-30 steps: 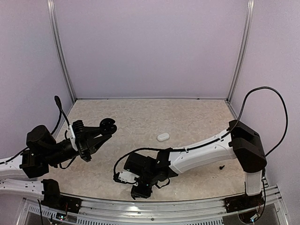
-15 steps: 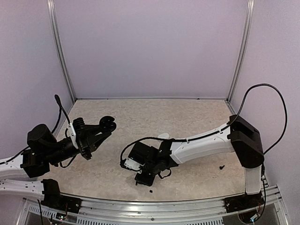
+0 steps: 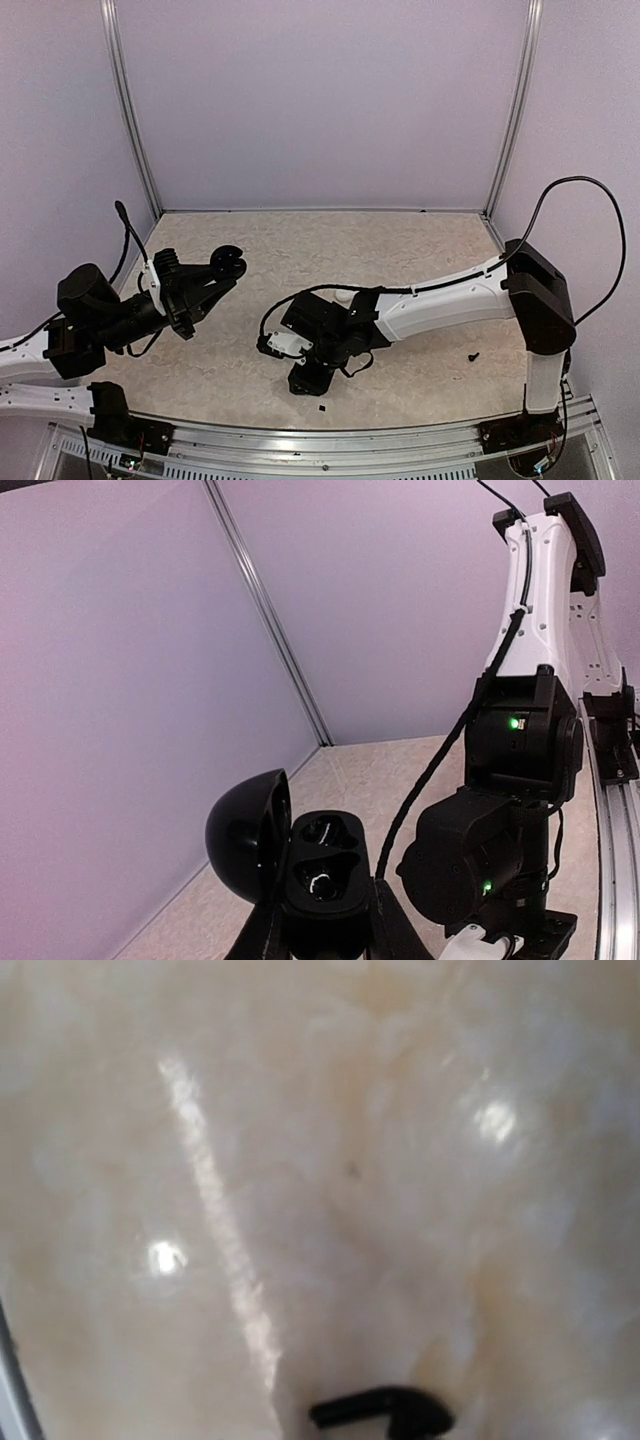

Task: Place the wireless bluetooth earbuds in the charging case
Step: Move the right earbud to the center of the board.

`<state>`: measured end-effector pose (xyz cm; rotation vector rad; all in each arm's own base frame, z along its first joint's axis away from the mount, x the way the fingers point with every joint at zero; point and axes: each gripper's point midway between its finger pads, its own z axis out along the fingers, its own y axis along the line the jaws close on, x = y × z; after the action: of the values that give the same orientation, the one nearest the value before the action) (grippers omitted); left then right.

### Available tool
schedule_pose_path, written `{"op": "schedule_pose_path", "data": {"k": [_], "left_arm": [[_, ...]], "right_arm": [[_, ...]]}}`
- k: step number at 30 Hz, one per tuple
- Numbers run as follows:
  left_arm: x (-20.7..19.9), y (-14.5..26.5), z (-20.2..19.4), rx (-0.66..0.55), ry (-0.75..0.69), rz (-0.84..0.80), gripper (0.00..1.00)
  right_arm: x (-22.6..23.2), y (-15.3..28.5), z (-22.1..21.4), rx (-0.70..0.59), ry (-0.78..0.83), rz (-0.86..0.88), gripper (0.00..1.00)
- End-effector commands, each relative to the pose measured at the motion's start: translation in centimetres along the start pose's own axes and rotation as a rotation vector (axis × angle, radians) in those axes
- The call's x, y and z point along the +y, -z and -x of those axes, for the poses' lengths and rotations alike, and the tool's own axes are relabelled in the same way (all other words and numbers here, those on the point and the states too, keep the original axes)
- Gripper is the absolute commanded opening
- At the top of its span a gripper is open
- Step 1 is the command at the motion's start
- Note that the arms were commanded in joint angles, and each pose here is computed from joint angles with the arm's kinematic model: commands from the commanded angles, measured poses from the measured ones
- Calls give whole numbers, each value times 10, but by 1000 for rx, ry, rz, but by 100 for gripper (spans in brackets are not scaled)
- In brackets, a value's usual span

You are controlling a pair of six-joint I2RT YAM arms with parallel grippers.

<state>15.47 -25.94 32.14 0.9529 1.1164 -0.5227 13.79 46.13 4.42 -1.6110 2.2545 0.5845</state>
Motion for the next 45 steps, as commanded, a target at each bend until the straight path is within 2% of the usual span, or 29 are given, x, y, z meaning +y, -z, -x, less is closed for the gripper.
{"op": "schedule_pose_path", "data": {"k": [1,10,27,35,38,45], "left_arm": [[4,2,9,-38,9,12,0],[3,2,10,-47,8,-1,0],[6,3,13,-62,8,2,0],[6,3,13,-62,9,0,1],[6,3,12,-60,9,-4,1],[6,3,13,-62,8,-2,0]], "right_arm": [[0,3,-10,28,-120,49,41],[-6,-6,-13,42,-163,96,41],[3,-20,9,33,-87,200,34],[-3,-25,4,88,20,99,36],[-7,-26,4,95,34,48,42],[-18,-23,10,96,11,-52,45]]}}
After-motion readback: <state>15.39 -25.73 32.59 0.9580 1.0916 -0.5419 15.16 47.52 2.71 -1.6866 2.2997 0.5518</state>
